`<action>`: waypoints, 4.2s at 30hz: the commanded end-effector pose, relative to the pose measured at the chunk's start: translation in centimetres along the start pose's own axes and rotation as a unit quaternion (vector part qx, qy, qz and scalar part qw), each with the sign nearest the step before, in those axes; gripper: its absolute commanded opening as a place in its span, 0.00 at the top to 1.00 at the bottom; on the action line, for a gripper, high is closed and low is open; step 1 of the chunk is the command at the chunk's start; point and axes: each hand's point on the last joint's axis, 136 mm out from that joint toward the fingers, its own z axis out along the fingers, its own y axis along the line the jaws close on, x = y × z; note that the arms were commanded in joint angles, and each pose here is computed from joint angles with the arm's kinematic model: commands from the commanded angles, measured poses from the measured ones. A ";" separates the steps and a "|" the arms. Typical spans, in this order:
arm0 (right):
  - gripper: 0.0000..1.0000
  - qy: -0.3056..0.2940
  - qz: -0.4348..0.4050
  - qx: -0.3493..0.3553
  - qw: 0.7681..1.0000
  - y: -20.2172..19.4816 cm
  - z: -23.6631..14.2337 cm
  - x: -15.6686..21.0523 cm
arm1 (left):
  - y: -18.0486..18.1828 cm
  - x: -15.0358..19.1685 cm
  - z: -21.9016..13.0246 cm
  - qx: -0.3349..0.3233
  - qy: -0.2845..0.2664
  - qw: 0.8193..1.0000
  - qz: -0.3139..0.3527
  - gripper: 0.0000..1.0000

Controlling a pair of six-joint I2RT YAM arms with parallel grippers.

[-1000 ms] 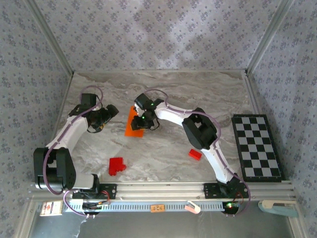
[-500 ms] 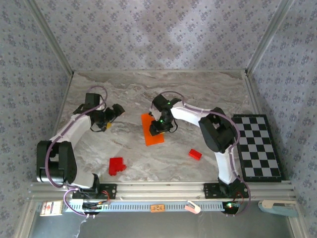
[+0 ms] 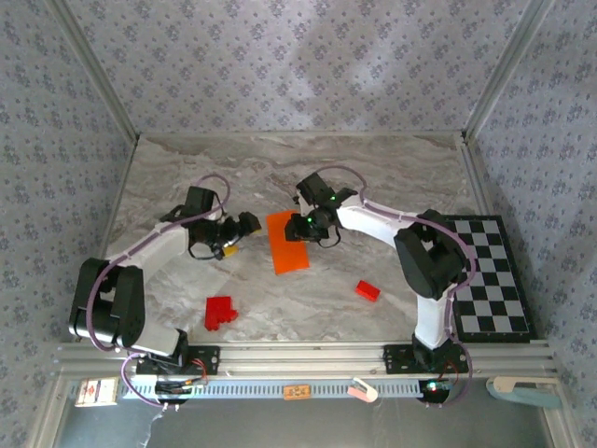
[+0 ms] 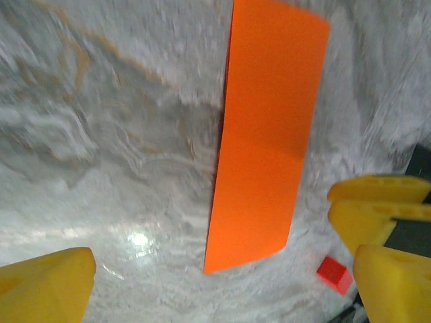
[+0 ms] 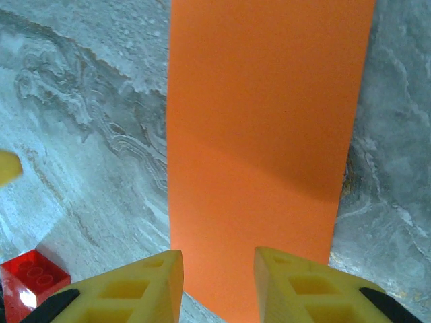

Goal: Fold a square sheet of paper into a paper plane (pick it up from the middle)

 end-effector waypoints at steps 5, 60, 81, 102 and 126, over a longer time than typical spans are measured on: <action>0.66 0.037 0.064 -0.013 0.997 -1.4 2.7 1.6 | -0.9 3.2 2.2 0.030 0.053 0.998 -0.013 0.11; 0.74 0.079 0.106 0.045 0.990 -6.0 5.7 4.1 | -1.5 3.2 8.2 -0.053 0.084 0.995 0.028 0.54; 0.74 0.081 0.114 0.034 0.990 -6.0 5.9 4.1 | -0.8 2.9 7.5 -0.090 0.064 0.993 0.041 0.56; 0.74 0.086 0.115 0.045 0.989 -6.4 6.2 4.4 | -0.2 2.9 7.1 -0.110 0.060 0.991 0.051 0.58; 0.75 0.089 0.114 0.051 0.988 -6.5 6.2 4.5 | -0.2 3.1 7.5 -0.110 0.067 0.990 0.055 0.59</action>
